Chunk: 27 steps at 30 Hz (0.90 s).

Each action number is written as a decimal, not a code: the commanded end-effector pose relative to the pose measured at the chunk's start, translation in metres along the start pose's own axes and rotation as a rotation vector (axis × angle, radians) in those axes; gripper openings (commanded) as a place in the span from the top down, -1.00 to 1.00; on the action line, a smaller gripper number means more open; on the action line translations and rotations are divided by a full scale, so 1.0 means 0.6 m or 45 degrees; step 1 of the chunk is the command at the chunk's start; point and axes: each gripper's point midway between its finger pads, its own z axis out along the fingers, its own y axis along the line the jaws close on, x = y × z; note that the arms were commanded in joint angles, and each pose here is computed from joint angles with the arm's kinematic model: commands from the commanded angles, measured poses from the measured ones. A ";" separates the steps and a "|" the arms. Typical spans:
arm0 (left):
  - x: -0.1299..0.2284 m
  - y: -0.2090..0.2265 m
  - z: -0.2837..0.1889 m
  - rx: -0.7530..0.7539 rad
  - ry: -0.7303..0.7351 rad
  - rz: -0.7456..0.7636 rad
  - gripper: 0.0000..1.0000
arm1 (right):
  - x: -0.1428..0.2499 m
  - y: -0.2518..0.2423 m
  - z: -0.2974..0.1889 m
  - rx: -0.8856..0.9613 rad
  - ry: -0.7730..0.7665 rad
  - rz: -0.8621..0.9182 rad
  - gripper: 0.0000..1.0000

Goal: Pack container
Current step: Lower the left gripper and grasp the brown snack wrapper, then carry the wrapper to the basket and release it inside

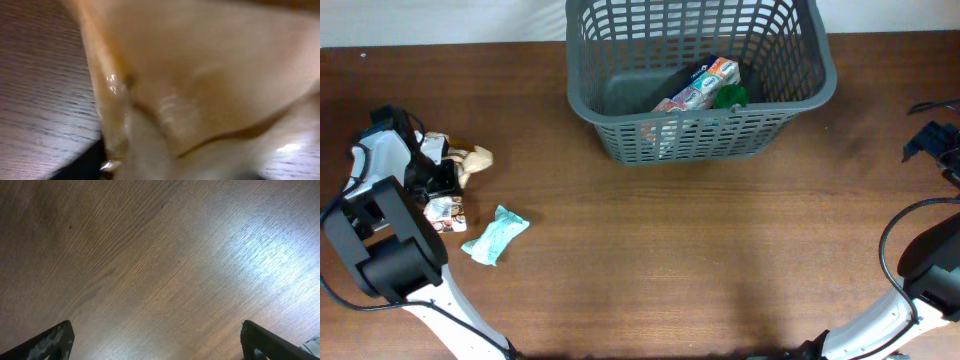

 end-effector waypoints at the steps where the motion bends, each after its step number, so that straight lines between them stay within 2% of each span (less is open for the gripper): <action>1: 0.002 -0.018 0.031 0.073 0.041 -0.125 0.97 | 0.001 0.003 -0.007 -0.006 -0.014 -0.013 -0.98; 5: -0.043 -0.026 -0.014 0.071 -0.037 -0.204 0.96 | 0.001 0.003 -0.007 -0.006 -0.014 -0.013 -0.98; 8: -0.106 -0.026 -0.104 0.050 -0.184 -0.223 0.96 | 0.001 0.003 -0.007 -0.006 -0.014 -0.013 -0.98; 10: -0.157 -0.021 -0.199 0.033 -0.355 -0.250 0.97 | 0.001 0.003 -0.007 -0.007 -0.014 -0.013 -0.98; 13: -0.219 -0.022 -0.392 0.044 -0.719 -0.310 0.97 | 0.001 0.003 -0.007 -0.007 -0.014 -0.013 -0.98; 15: -0.238 -0.055 -0.528 0.111 -0.983 -0.244 0.96 | 0.001 0.003 -0.007 -0.007 -0.014 -0.013 -0.98; 18: -0.218 -0.129 -0.707 0.173 -1.323 -0.106 0.96 | 0.001 0.003 -0.007 -0.006 -0.014 -0.013 -0.98; 21: -0.172 -0.235 -0.819 0.263 -1.533 0.056 0.96 | 0.001 0.003 -0.007 -0.007 -0.014 -0.013 -0.98; 24: -0.125 -0.366 -0.868 0.414 -1.607 0.250 0.96 | 0.001 0.003 -0.007 -0.007 -0.014 -0.013 -0.98; 27: -0.077 -0.505 -0.875 0.566 -1.583 0.458 0.96 | 0.001 0.003 -0.007 -0.006 -0.014 -0.013 -0.98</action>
